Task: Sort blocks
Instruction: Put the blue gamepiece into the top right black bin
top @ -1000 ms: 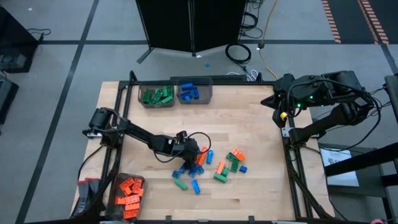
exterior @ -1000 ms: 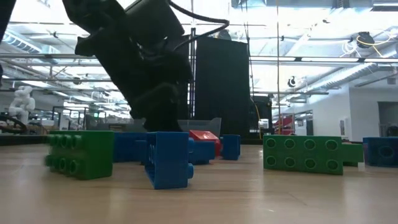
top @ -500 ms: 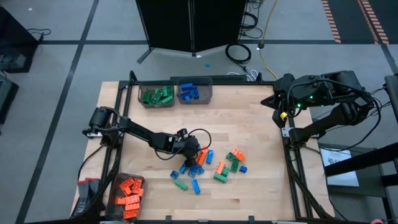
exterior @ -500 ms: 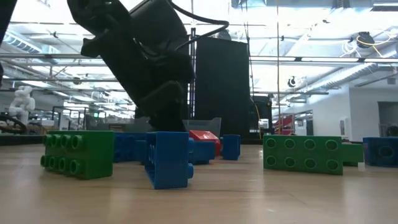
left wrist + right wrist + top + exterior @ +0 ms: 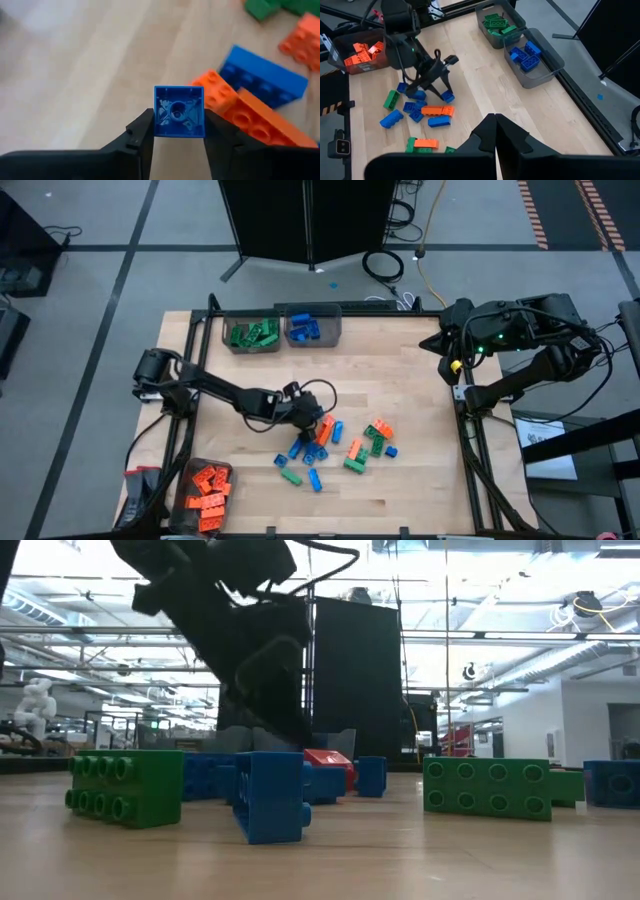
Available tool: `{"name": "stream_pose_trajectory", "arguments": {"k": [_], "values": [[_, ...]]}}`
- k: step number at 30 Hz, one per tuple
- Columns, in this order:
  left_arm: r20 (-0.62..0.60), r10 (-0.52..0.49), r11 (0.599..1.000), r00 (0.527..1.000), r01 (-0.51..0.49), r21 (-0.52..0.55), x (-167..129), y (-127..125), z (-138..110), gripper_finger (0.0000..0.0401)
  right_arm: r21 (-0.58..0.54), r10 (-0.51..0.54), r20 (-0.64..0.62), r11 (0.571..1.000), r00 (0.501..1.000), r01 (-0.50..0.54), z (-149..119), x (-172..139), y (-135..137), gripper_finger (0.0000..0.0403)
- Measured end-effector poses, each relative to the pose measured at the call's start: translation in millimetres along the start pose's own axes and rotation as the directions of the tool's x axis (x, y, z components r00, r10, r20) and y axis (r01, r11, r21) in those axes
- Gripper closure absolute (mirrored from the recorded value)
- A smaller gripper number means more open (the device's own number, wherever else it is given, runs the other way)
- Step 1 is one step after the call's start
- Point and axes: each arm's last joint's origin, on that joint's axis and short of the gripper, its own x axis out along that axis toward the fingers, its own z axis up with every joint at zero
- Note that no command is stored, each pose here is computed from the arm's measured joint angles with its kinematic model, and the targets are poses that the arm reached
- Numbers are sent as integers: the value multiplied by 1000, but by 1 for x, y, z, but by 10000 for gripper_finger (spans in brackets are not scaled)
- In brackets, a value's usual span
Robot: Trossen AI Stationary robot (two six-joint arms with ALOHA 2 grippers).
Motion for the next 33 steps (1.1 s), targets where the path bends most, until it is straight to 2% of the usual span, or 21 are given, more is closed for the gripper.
{"name": "stream_pose_trajectory", "arguments": {"k": [6, 14, 26, 33], "values": [[119, 92, 994, 989, -84, -72, -22, 18, 23, 279, 0, 0, 0, 1000, 1000, 0, 0, 0, 0, 403], [221, 285, 943, 932, -232, -240, -42, 71, 52, 279, 1, 0, 1, 1000, 1000, 0, 0, 0, 0, 403], [176, 507, 811, 844, -397, -429, -42, 156, 63, 279, 6, 0, 0, 1000, 1000, 0, 0, 0, 0, 403], [128, 580, 741, 805, -455, -495, -44, 195, 61, 279, -3, 0, 0, 1000, 1000, 0, 0, 0, 0, 403]]}}
